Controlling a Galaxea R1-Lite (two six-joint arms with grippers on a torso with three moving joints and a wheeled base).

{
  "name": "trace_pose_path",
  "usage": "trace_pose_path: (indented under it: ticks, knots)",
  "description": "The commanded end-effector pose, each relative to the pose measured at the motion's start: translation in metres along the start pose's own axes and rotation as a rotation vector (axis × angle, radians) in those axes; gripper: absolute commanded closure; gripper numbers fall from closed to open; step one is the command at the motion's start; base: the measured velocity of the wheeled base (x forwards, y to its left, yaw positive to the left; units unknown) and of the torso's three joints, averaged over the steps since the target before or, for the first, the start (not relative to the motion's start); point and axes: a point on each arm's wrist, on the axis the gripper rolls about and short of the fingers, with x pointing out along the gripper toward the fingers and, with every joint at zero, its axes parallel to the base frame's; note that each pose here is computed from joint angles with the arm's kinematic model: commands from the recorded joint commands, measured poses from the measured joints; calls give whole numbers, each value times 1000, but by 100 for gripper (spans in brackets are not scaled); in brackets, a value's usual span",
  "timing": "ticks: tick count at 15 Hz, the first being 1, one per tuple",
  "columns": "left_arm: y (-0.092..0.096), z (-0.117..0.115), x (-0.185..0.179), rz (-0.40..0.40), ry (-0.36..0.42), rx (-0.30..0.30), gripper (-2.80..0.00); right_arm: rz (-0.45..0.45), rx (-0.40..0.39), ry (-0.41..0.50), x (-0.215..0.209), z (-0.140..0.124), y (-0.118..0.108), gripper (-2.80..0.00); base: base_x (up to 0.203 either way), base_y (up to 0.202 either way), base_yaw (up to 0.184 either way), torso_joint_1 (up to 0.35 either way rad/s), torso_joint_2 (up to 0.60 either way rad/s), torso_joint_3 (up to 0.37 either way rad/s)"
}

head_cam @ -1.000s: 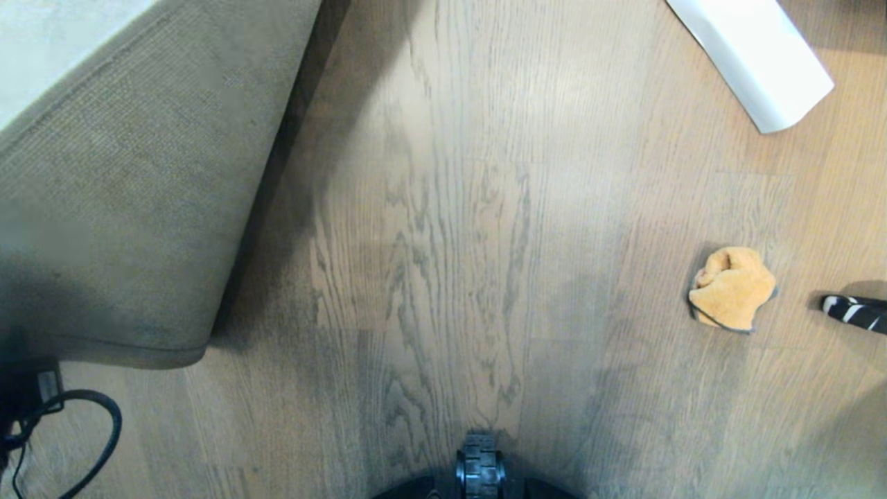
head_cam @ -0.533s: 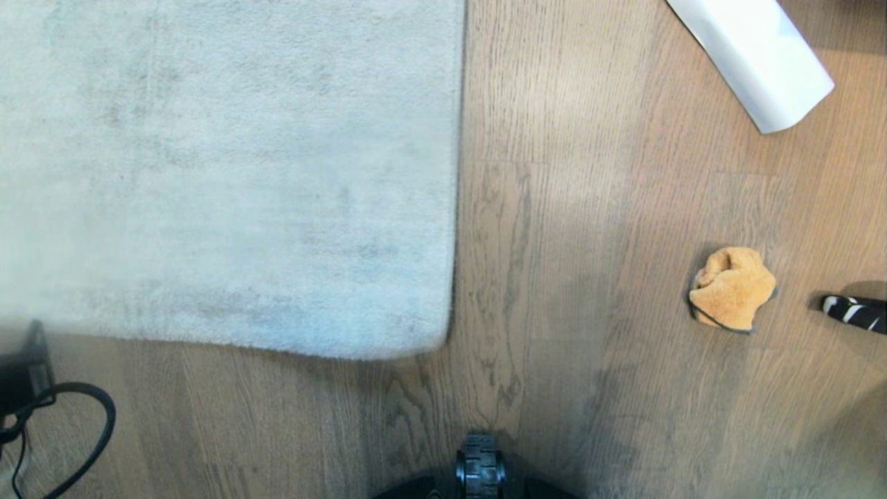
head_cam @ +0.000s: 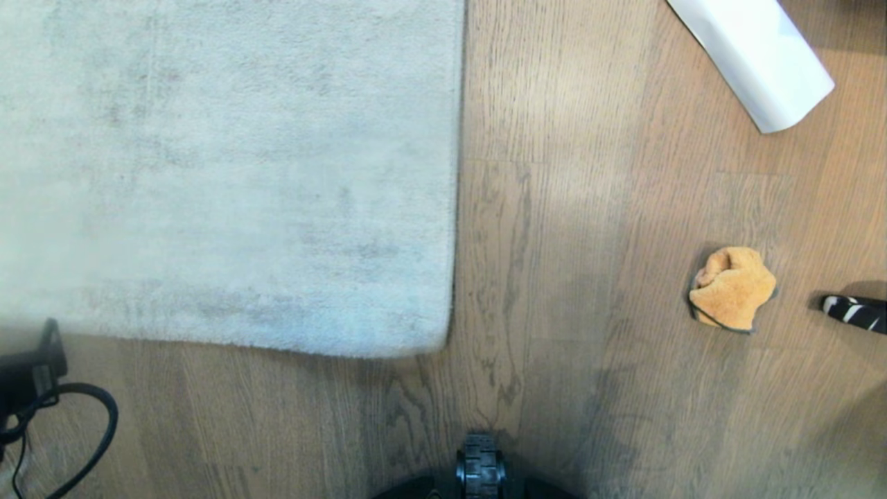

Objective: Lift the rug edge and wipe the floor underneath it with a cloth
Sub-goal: Lay down the carpet

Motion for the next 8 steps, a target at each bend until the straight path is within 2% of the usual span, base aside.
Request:
trace_pose_path:
  ticks: [1,7,8]
  knots:
    - [0,0,0,3,-3,-1,-280,1,-1,0,0,0,0,0,0,0,0,0,0,0]
    - [0,1,0,5,-7,-6,-280,1,-1,0,0,0,0,0,0,0,0,0,0,0]
    - [0,1,0,7,-7,-6,0,1,-1,1,0,0,0,0,0,0,0,0,0,0]
